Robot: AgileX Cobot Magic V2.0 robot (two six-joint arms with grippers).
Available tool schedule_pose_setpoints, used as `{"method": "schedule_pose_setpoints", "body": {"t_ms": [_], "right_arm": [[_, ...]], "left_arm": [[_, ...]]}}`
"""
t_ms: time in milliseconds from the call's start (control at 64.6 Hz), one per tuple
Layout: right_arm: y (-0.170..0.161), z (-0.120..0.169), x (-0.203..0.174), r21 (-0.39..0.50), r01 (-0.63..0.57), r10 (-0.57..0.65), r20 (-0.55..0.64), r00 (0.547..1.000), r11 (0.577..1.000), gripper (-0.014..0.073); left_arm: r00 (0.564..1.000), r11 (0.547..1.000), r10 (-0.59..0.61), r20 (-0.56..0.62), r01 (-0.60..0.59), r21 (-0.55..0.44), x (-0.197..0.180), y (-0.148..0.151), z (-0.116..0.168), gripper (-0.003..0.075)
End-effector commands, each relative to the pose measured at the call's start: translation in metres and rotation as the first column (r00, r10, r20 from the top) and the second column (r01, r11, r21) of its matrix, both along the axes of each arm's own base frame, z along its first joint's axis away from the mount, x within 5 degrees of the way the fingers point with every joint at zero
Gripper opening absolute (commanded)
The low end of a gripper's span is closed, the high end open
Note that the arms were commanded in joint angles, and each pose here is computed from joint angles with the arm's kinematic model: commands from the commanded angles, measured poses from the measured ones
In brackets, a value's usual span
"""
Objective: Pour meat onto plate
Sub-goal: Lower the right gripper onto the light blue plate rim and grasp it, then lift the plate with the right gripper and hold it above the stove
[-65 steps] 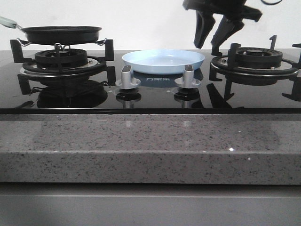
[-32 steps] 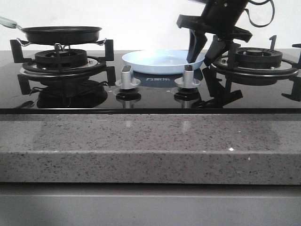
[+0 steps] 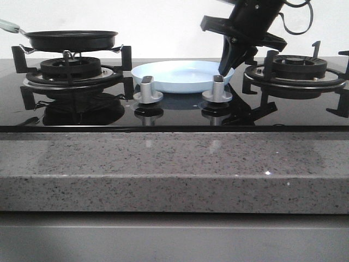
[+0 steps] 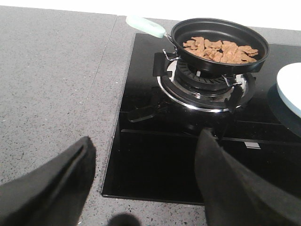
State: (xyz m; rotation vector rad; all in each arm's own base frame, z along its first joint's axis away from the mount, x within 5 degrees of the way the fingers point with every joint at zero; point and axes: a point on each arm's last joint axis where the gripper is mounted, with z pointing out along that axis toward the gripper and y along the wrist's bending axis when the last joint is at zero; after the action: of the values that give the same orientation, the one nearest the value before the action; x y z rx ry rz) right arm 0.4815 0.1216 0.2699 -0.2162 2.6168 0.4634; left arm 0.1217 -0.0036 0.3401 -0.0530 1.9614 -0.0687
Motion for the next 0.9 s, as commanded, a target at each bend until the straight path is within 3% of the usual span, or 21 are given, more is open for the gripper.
{"method": "schedule_pose_setpoints", "body": {"t_ms": [0, 186, 527, 883], "right_arm": [[-0.003, 0.041, -0.005, 0.024, 0.008, -0.011, 0.134, 0.991, 1.0, -0.0112], [-0.004, 0.065, -0.016, 0.045, 0.003, -0.011, 0.174, 0.985, 0.999, -0.0113], [-0.004, 0.124, -0.068, 0.051, -0.049, 0.034, 0.265, 0.964, 0.997, -0.0113], [-0.01, 0.116, -0.144, 0.114, -0.063, 0.022, 0.331, 0.943, 0.991, -0.0113]], "left_arm": [[0.994, 1.0, -0.008, 0.113, 0.009, -0.005, 0.003, -0.001, 0.018, 0.0461], [0.994, 1.0, -0.008, 0.113, 0.009, -0.005, 0.003, -0.001, 0.018, 0.0461], [0.994, 1.0, -0.008, 0.113, 0.009, -0.005, 0.003, -0.001, 0.018, 0.0461], [0.993, 1.0, -0.008, 0.115, 0.009, -0.005, 0.003, -0.001, 0.019, 0.0461]]}}
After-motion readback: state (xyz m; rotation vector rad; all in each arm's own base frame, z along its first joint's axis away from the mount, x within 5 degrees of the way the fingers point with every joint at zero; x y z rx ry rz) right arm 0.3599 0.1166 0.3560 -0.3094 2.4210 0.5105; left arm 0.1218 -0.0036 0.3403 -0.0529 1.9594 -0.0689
